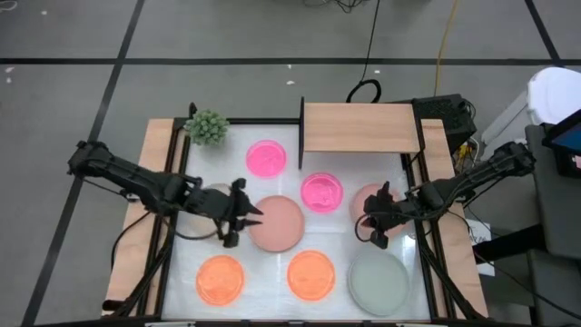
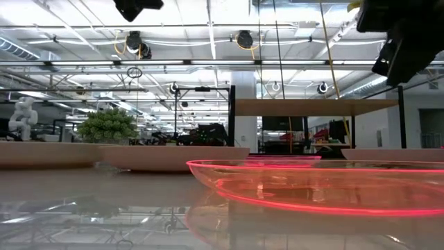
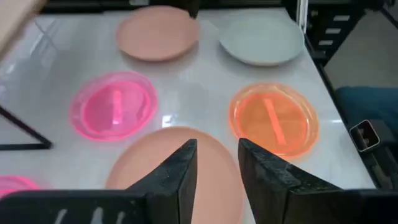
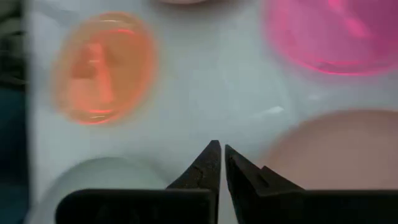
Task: Place and stack plates onto a shelf
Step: Put the right light pink plate on the shelf
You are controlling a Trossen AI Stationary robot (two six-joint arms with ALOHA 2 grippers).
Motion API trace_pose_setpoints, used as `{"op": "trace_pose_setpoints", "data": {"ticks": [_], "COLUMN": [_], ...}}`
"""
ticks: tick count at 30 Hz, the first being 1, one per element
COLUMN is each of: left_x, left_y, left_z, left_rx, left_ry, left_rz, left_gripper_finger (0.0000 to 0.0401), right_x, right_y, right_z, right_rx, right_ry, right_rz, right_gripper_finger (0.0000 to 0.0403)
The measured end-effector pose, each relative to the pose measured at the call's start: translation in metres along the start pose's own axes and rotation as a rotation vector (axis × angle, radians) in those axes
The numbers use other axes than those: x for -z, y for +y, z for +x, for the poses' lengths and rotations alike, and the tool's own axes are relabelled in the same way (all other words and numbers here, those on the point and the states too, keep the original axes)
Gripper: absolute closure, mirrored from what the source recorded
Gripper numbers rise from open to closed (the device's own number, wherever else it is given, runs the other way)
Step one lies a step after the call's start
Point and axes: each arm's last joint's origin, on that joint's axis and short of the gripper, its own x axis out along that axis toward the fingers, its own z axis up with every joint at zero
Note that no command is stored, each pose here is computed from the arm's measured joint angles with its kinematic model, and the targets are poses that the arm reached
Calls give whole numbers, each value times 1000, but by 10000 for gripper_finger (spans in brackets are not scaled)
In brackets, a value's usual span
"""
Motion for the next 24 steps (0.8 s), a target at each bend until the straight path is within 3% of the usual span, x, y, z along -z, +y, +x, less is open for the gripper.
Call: {"op": "trace_pose_setpoints", "data": {"ticks": [7, 14, 18, 24], "left_x": [8, 9, 11, 14], "left_y": [-20, -25, -27, -28], "left_z": [40, 58, 65, 72], "left_rx": [26, -16, -16, -24], "left_ry": [27, -9, -4, 7], "left_rz": [34, 34, 38, 42], "left_gripper_finger": [276, 276, 276, 276], "right_x": [13, 19, 24, 26], "right_y": [8, 12, 7, 4], "right_z": [18, 26, 28, 38], "right_rx": [-3, 34, 106, 198], "right_ry": [56, 81, 125, 153], "right_rz": [-104, -236, -256, -299], "right_gripper_finger": [301, 209, 185, 184]}}
